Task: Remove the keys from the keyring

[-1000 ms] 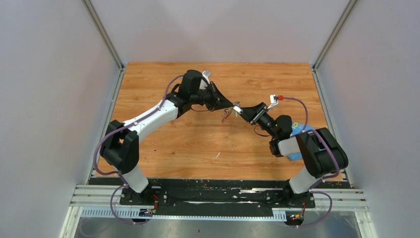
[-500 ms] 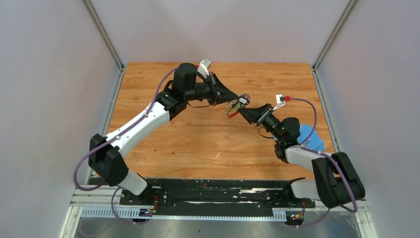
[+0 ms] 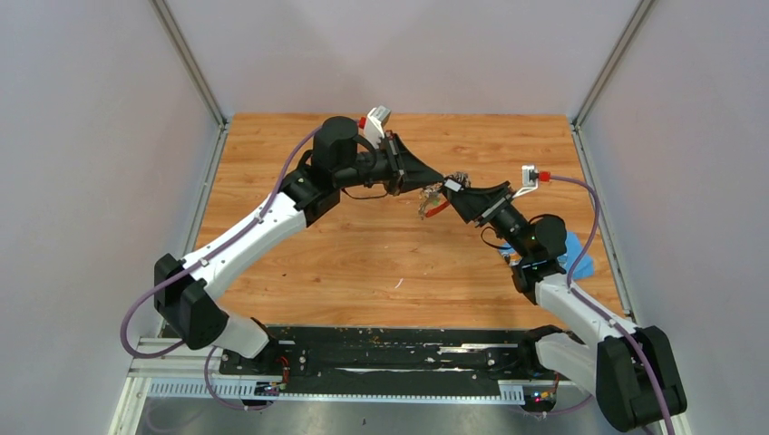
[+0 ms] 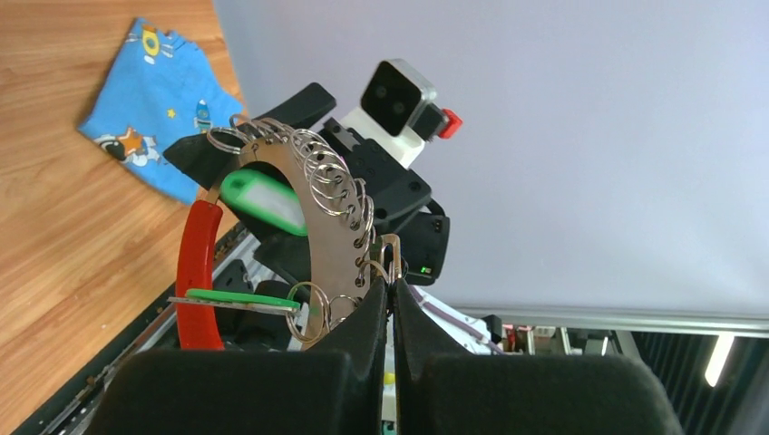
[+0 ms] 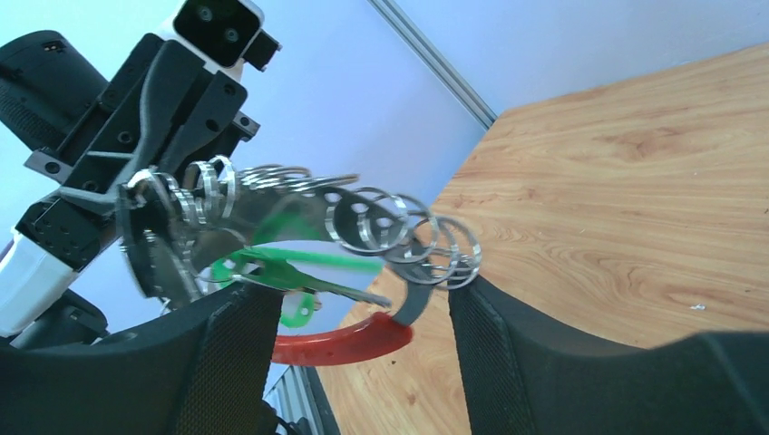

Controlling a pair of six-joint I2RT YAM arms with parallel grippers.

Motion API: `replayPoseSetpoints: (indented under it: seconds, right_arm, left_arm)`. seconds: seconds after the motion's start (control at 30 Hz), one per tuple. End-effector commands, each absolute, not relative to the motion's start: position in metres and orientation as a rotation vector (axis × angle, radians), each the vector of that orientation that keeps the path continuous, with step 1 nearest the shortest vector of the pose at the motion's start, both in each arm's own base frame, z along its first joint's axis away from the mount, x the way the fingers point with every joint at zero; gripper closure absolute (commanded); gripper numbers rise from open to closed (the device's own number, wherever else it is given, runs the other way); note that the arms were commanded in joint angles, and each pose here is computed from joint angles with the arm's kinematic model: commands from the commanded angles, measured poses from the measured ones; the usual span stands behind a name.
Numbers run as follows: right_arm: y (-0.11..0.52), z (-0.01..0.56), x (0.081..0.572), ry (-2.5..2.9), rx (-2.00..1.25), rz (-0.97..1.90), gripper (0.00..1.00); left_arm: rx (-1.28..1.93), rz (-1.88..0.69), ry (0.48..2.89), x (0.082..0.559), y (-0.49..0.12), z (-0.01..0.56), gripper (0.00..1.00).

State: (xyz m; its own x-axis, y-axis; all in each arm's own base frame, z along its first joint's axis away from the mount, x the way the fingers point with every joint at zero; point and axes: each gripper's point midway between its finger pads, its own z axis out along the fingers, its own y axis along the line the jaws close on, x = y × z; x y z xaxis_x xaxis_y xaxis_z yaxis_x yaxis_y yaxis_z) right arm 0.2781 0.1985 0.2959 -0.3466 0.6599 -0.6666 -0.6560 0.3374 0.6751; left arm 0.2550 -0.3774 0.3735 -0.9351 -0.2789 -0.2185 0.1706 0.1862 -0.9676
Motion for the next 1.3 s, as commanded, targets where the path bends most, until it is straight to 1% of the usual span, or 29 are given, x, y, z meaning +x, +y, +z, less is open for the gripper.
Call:
replayPoseSetpoints:
  seconds: [0.0, 0.1, 0.33, 0.4, 0.47, 0.57, 0.63, 0.7, 0.77, 0.8, 0.83, 0.87, 0.9, 0.97, 1.03, 1.1, 1.17, 1.27]
  right_arm:
    - [0.203, 0.316, 0.271, 1.309, -0.006, 1.414, 0.34]
    - [0.2, 0.327, 0.261, 1.267, -0.01, 1.441, 0.41]
    - [0.187, 0.351, 0.229, 1.223, -0.016, 1.428, 0.46]
    - [0.184, 0.355, 0.221, 1.226, -0.013, 1.42, 0.49]
    - [0.182, 0.356, 0.216, 1.24, -0.009, 1.415, 0.59]
    - [0.182, 0.348, 0.215, 1.322, 0.012, 1.39, 0.7]
    - [0.181, 0.342, 0.217, 1.375, 0.027, 1.367, 0.74]
    - [0.18, 0.332, 0.22, 1.444, 0.049, 1.339, 0.8]
    - [0.181, 0.327, 0.221, 1.498, 0.051, 1.312, 0.89]
    - [0.181, 0.324, 0.222, 1.527, 0.058, 1.299, 0.97]
    - [0.18, 0.323, 0.224, 1.554, 0.062, 1.283, 0.99]
    - [0.18, 0.32, 0.226, 1.592, 0.075, 1.265, 0.99]
    - [0.178, 0.316, 0.228, 1.639, 0.099, 1.241, 0.99]
    - [0.171, 0.295, 0.235, 1.811, 0.213, 1.151, 0.99]
    - [0.161, 0.267, 0.235, 2.011, 0.363, 1.041, 0.99]
    - [0.162, 0.244, 0.232, 2.133, 0.466, 1.025, 0.99]
    - [0.168, 0.224, 0.231, 2.21, 0.585, 1.052, 0.99]
    - [0.175, 0.209, 0.239, 2.287, 0.695, 1.041, 0.99]
  left_arm:
    - [-0.029, -1.9, 2.039, 0.233, -0.372, 0.413, 1.0]
    - [-0.023, -1.898, 2.043, 0.232, -0.372, 0.41, 1.0]
    - [-0.049, -1.858, 2.072, 0.244, -0.37, 0.391, 1.0]
    - [-0.052, -1.847, 2.076, 0.247, -0.37, 0.387, 1.0]
    - [-0.049, -1.838, 2.08, 0.249, -0.37, 0.384, 1.0]
    - [-0.041, -1.822, 2.078, 0.249, -0.37, 0.382, 1.0]
    - [-0.035, -1.811, 2.078, 0.25, -0.369, 0.379, 1.0]
    - [-0.027, -1.804, 2.08, 0.25, -0.369, 0.376, 1.0]
    - [-0.01, -1.799, 2.084, 0.25, -0.37, 0.372, 1.0]
    - [0.01, -1.791, 2.087, 0.249, -0.37, 0.369, 1.0]
    - [0.033, -1.768, 2.098, 0.25, -0.37, 0.366, 1.0]
    - [0.071, -1.71, 2.118, 0.251, -0.369, 0.359, 0.97]
    - [0.098, -1.631, 2.138, 0.254, -0.365, 0.351, 0.89]
    - [0.161, -1.445, 2.172, 0.262, -0.354, 0.336, 0.64]
    - [0.244, -1.263, 2.178, 0.271, -0.34, 0.322, 0.47]
    - [0.308, -1.058, 2.197, 0.281, -0.322, 0.308, 0.33]
    - [0.366, -0.907, 2.193, 0.285, -0.306, 0.297, 0.32]
    - [0.453, -0.745, 2.172, 0.275, -0.292, 0.281, 0.33]
